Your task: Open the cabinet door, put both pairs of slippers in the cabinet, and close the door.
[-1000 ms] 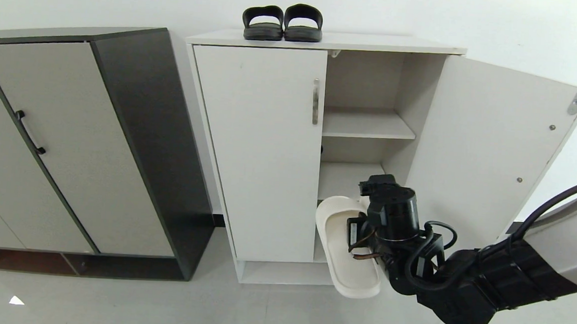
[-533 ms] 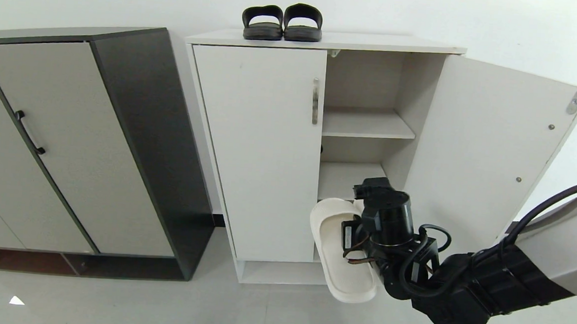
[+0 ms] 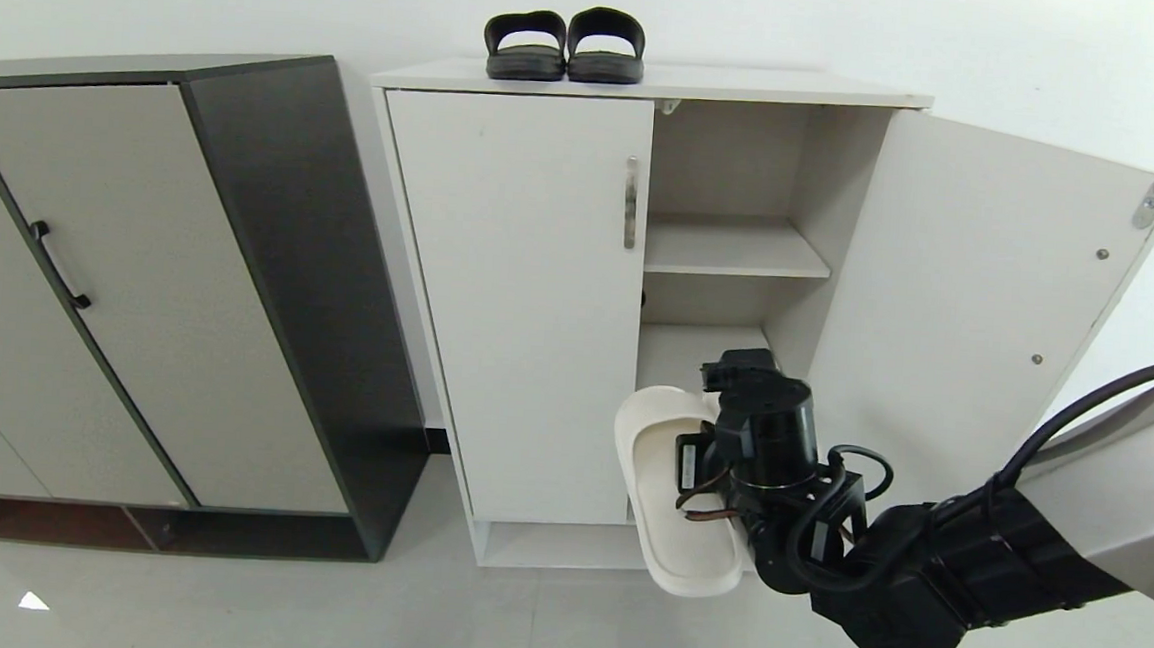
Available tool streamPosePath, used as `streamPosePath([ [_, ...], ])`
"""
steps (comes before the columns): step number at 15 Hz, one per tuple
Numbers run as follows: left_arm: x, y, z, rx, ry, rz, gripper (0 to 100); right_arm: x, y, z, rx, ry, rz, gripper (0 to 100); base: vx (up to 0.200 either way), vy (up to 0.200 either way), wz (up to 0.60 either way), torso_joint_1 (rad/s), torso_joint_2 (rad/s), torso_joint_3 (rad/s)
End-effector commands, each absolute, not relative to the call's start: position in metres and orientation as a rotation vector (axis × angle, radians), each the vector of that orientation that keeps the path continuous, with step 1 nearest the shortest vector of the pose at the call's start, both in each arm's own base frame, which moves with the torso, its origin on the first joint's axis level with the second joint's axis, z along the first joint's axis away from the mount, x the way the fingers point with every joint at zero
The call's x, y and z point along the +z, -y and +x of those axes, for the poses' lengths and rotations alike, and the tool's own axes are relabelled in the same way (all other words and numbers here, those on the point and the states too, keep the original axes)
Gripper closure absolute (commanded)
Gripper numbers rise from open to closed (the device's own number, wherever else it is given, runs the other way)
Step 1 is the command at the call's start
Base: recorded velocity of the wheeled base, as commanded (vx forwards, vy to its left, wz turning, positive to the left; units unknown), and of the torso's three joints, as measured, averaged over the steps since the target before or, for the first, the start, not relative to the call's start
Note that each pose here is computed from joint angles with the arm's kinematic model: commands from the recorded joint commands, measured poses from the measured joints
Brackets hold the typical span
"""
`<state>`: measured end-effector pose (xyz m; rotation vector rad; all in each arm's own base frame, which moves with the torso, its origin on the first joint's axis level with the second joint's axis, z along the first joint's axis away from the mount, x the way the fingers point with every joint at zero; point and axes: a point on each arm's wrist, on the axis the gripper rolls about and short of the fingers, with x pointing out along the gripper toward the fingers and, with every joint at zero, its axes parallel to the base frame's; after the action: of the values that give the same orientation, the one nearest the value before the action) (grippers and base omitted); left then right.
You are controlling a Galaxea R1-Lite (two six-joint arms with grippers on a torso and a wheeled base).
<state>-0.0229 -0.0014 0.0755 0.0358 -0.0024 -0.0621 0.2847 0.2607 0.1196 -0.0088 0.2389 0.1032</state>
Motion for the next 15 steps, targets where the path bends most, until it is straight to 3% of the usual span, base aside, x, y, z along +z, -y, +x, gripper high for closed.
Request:
streamPosePath([
  [1, 0.076, 0.001, -0.023, -0.061, 0.000, 0.035, 100, 0.110, -0.266, 0.291, 0.080, -0.245, -0.019, 100, 0.000, 0.000, 0.00, 0.000, 0.00, 0.000],
  [9, 0.076, 0.001, -0.023, -0.060, -0.001, 0.031, 100, 0.106, -0.266, 0.293, 0.074, -0.248, -0.021, 100, 0.000, -0.200, 0.00, 0.004, 0.00, 0.002],
  [15, 0.076, 0.001, -0.023, -0.061, -0.001, 0.029, 100, 0.091, -0.264, 0.308, 0.044, -0.253, -0.022, 100, 0.000, 0.000, 0.00, 0.000, 0.00, 0.000],
])
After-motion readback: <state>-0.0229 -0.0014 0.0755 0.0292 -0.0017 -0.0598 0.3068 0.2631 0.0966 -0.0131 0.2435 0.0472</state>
